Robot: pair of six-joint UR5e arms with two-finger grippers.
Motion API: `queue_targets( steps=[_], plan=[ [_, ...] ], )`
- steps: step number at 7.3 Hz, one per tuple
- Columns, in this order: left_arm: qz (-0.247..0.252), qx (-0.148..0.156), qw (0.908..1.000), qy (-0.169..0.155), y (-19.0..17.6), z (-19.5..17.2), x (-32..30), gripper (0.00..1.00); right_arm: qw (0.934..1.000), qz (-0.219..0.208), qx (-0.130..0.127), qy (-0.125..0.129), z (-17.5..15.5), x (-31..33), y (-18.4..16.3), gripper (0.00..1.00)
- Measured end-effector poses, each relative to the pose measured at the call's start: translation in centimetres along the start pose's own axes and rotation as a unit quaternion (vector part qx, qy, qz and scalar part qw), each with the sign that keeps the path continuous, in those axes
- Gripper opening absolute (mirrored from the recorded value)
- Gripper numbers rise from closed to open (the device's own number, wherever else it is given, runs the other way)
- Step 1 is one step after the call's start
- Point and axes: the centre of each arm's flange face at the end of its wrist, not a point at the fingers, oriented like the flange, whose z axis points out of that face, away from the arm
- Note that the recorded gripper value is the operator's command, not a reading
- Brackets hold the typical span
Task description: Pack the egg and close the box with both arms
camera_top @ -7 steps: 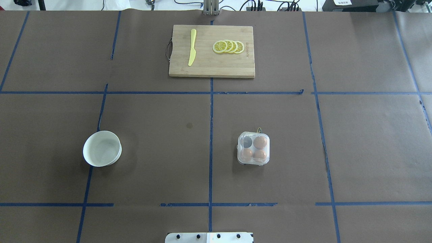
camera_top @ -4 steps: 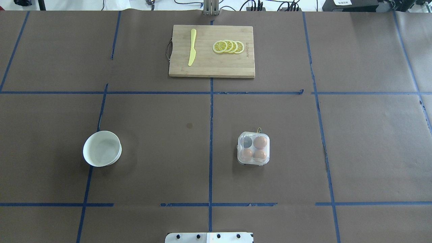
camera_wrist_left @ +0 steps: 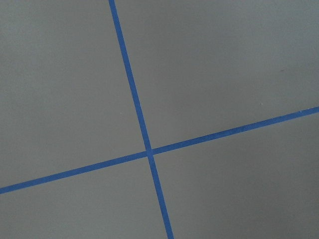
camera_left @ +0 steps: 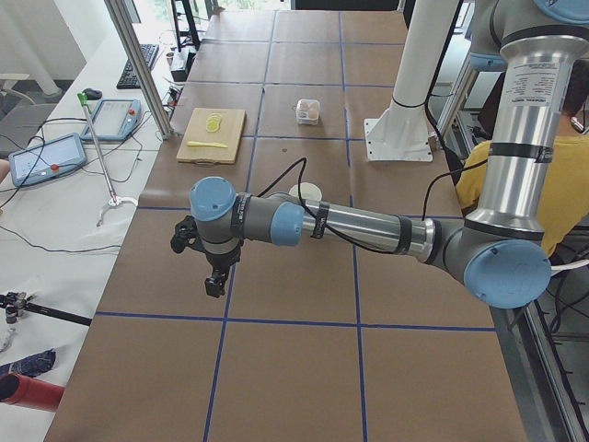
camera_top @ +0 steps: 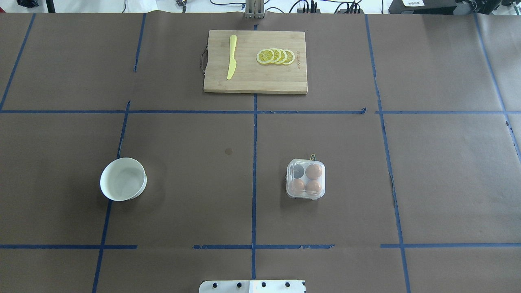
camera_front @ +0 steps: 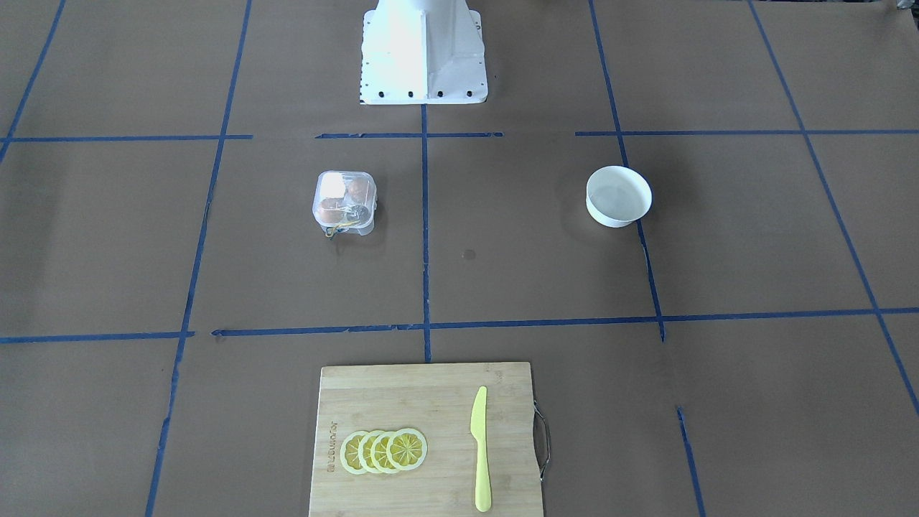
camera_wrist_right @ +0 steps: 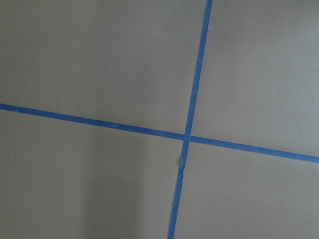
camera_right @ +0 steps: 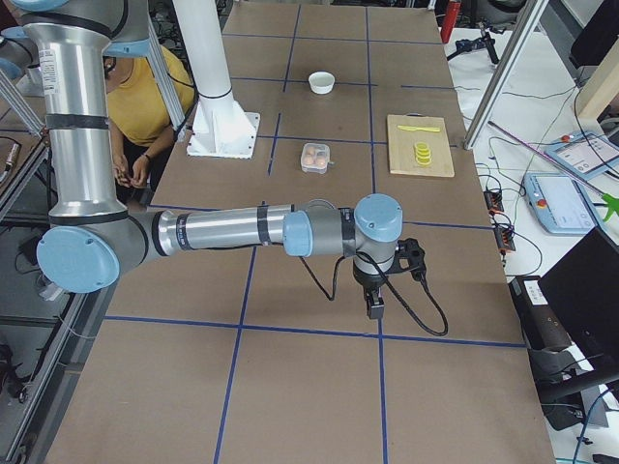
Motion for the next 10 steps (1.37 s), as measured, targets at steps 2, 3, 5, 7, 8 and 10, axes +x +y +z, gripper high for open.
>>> queue_targets(
  steps=[2, 3, 5, 7, 8, 10],
  plan=[
    [0.001, 0.002, 1.0000, -0.001, -0.3, -0.2, 0.2, 1.00, 1.0000, 0.000, 0.000, -0.004, 0.2, 0.1, 0.4, 1.00],
    [0.001, 0.002, 1.0000, 0.001, -0.4, -0.2, 0.2, 1.00, 1.0000, 0.000, 0.000, -0.005, 0.3, 0.2, 0.6, 1.00],
    [0.001, 0.005, 1.0000, 0.002, -0.8, -0.5, 0.5, 1.00, 1.0000, 0.001, -0.002, -0.004, 0.6, 0.4, 1.0, 1.00],
    [0.003, 0.007, 1.0000, 0.001, -0.9, -0.6, 0.6, 1.00, 1.0000, -0.001, -0.003, -0.004, 0.9, 0.6, 1.6, 1.00],
    [0.005, 0.008, 1.0000, 0.000, -1.0, -0.8, 0.8, 1.00, 1.0000, -0.008, 0.003, -0.002, 1.0, 0.7, 1.9, 1.00],
    [0.005, 0.009, 0.9999, 0.000, -1.0, -0.9, 0.9, 1.00, 0.9996, -0.020, 0.019, -0.003, 1.4, 1.0, 2.8, 1.00]
  ],
)
